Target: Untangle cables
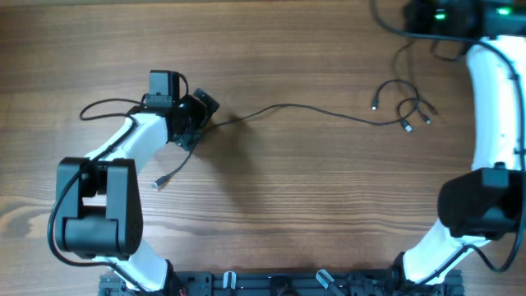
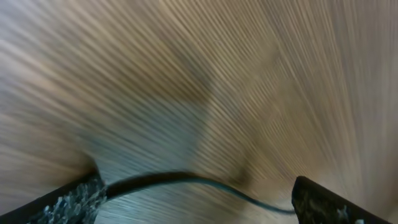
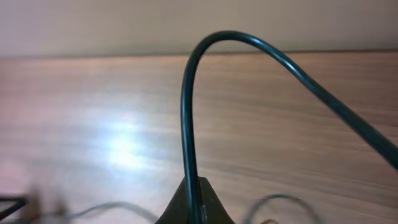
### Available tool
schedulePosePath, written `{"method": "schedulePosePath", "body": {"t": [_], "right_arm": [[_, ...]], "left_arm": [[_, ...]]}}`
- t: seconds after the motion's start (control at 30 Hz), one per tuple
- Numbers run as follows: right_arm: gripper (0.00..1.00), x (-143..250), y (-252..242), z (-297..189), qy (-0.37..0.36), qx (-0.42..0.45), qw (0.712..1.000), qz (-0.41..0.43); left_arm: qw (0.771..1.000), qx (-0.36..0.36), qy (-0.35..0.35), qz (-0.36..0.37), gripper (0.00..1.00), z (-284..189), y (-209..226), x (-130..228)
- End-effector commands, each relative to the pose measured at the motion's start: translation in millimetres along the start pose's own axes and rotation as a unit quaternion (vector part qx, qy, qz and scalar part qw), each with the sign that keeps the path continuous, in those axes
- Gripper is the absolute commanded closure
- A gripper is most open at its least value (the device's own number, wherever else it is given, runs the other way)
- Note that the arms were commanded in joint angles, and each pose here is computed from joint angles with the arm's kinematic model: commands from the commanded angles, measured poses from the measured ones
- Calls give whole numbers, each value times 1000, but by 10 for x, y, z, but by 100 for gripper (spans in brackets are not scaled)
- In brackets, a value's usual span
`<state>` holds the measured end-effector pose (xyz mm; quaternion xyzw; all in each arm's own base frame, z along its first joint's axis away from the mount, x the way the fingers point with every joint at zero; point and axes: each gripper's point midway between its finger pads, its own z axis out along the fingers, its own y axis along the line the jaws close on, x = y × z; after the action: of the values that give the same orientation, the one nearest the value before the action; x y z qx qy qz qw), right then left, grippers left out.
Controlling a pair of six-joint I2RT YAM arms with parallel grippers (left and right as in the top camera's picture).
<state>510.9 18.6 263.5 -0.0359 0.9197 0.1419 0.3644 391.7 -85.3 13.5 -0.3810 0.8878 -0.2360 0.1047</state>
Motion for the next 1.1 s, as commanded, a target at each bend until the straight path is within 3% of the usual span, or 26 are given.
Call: {"method": "schedulePosePath", "body": {"t": [0.0,0.1,0.23,0.37,0.43,0.53,0.6,0.7,0.83,0.87,0.9,1.03,1.07], "right_arm": [[96,-38,288,-16,-4,-19,1000,13],[96,-18,409,-18,3,-49,998,40],[96,6,406,-33,7,-51,998,31],[96,81,239,-99,20,-39,998,52],[96,125,89,-140,27,-28,997,68],[96,153,-164,-215,27,-11,995,91],[96,193,-322,-269,30,0,993,110],[96,290,-459,-327,44,10,991,129],[96,324,-462,-321,50,11,990,132],[96,345,-459,-324,54,11,989,134],[96,365,-455,-326,58,10,989,135],[96,401,-448,-329,66,10,988,139],[96,419,-445,-331,69,10,988,140]], "left_arm": [[996,-27,66,50,0,221,41,542],[986,22,29,164,0,123,-477,671],[927,109,5,359,0,152,-1085,1174],[871,87,-100,472,0,106,-1376,1291],[815,80,-158,551,0,12,-1593,1325],[681,101,-203,697,0,-26,-1885,1561],[633,114,-220,734,0,6,-1995,1702],[613,182,-189,745,9,135,-2060,1948],[600,222,-190,744,13,324,-2113,2027],[597,231,-202,741,20,386,-2149,2027],[596,239,-211,737,37,433,-2173,2025],[639,254,-199,698,73,662,-2132,2021],[646,254,-199,692,96,708,-2124,2007]]}}
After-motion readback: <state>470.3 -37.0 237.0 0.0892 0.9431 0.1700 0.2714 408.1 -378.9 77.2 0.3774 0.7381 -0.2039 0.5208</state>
